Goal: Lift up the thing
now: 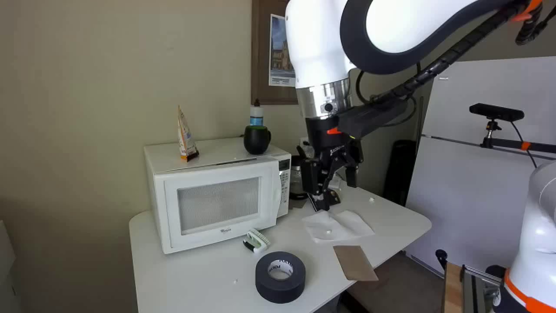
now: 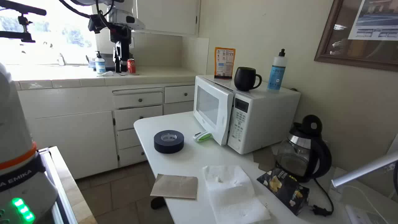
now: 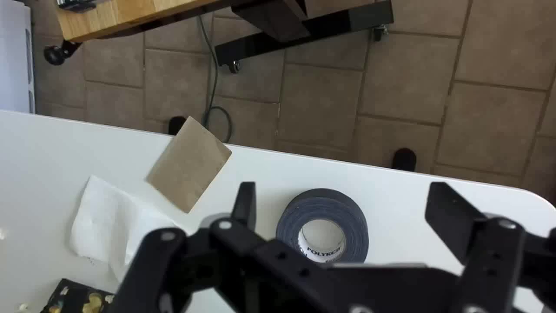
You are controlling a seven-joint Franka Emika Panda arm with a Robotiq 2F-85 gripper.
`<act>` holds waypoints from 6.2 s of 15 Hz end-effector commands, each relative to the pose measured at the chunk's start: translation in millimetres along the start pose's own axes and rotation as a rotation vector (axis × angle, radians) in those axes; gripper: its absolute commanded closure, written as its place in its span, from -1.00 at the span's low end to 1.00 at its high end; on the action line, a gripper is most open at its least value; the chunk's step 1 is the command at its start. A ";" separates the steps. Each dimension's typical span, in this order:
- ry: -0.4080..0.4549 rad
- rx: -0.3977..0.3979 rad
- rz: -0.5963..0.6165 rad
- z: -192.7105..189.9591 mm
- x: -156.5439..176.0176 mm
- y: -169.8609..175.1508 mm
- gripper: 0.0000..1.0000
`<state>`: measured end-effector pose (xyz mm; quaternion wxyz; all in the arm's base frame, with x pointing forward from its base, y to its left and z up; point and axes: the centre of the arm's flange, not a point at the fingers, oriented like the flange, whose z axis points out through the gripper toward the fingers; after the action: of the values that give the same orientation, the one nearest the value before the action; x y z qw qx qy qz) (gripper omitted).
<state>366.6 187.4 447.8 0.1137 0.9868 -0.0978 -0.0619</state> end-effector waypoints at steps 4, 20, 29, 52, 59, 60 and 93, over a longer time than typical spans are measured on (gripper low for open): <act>0.000 0.000 0.000 0.0 0.0 0.0 -1.00; 0.449 0.655 0.376 141.9 198.3 342.8 -1.00; 0.434 0.709 0.534 173.0 182.0 408.9 -1.00; 0.668 0.618 0.679 344.8 308.1 603.3 -1.00; 0.697 0.614 0.691 357.2 324.3 619.9 -1.00; 0.721 0.597 0.666 361.3 329.5 619.3 -1.00; 0.913 0.953 0.599 416.5 397.3 653.1 0.33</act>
<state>572.6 -594.2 153.8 -0.2430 0.8019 -0.3303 0.4345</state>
